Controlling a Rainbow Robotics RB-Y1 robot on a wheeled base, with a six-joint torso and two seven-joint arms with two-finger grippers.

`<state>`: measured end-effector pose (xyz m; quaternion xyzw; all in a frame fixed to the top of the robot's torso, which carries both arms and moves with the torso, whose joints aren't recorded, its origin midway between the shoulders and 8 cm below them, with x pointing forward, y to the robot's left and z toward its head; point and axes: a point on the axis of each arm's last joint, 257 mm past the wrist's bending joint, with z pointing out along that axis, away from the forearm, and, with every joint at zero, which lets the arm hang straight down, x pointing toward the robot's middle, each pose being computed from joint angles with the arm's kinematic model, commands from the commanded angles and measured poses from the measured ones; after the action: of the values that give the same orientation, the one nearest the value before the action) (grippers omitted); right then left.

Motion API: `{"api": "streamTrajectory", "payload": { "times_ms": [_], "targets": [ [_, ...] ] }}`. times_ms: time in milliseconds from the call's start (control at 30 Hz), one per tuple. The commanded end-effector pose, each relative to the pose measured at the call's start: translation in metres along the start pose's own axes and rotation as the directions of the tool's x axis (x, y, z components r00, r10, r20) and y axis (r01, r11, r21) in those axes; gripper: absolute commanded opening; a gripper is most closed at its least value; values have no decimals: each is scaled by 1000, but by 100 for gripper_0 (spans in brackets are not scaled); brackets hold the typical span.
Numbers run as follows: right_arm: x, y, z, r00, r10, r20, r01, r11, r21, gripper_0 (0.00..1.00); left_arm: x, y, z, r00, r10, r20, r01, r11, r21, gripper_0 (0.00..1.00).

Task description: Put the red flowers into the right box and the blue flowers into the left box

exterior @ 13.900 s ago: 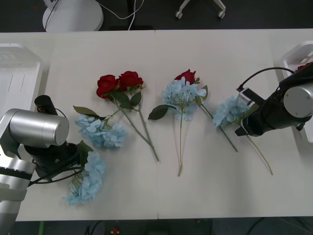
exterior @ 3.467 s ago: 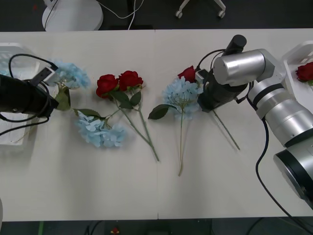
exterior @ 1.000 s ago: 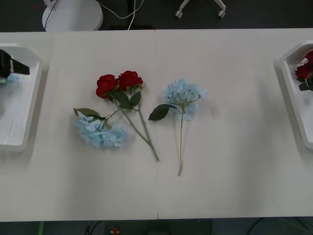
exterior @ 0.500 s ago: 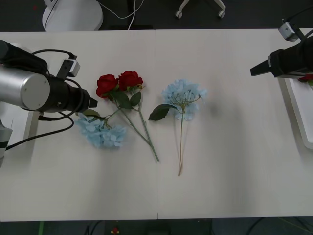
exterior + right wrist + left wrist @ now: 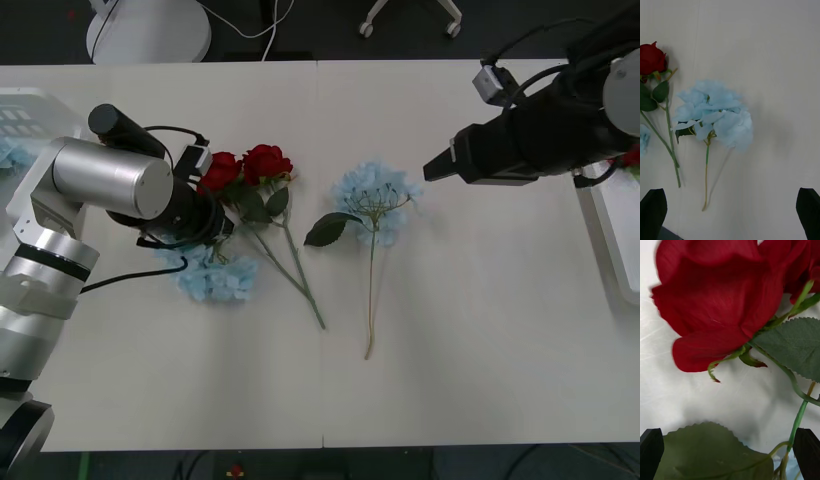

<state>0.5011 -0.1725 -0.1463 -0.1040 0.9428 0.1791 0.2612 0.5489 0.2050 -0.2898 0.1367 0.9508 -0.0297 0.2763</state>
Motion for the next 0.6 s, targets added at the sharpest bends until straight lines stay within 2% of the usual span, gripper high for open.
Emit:
{"api": "streamTrajectory", "payload": {
  "times_ms": [33, 300, 333, 367, 400, 433, 467, 500, 600],
  "targets": [
    [21, 7, 14, 998, 56, -9, -55, 997, 57, 100, -19, -28, 2, 987, 160, 31, -160, 987, 12, 100],
    [47, 26, 53, 996, 88, 1, -87, 987, 137, 100, -9, -46, 13, 980, 201, 5, -201, 979, 18, 100],
    [48, 29, 56, 996, 86, 2, -85, 987, 138, 100, -7, -47, 14, 979, 205, 1, -205, 979, 16, 98],
    [51, 32, 61, 997, 82, 6, -82, 986, 143, 100, -3, -47, 17, 976, 217, -6, -217, 976, 9, 79],
    [54, 34, 65, 997, 74, 3, -73, 987, 146, 100, 1, -45, 19, 974, 226, -13, -226, 974, 0, 67],
    [57, 38, 70, 998, 60, 3, -60, 987, 151, 100, 4, -46, 22, 972, 235, -15, -235, 972, -7, 47],
    [60, 41, 75, 999, 46, 0, -45, 986, 158, 100, 8, -47, 25, 970, 241, -13, -241, 970, -10, 31],
    [62, 42, 78, 999, 39, 0, -38, 986, 161, 100, 10, -46, 26, 970, 242, -12, -243, 970, -13, 25],
    [70, 47, 90, 1000, 23, -5, -22, 983, 184, 100, 18, -41, 32, 970, 245, -11, -245, 969, -23, 0]
  ]
}}
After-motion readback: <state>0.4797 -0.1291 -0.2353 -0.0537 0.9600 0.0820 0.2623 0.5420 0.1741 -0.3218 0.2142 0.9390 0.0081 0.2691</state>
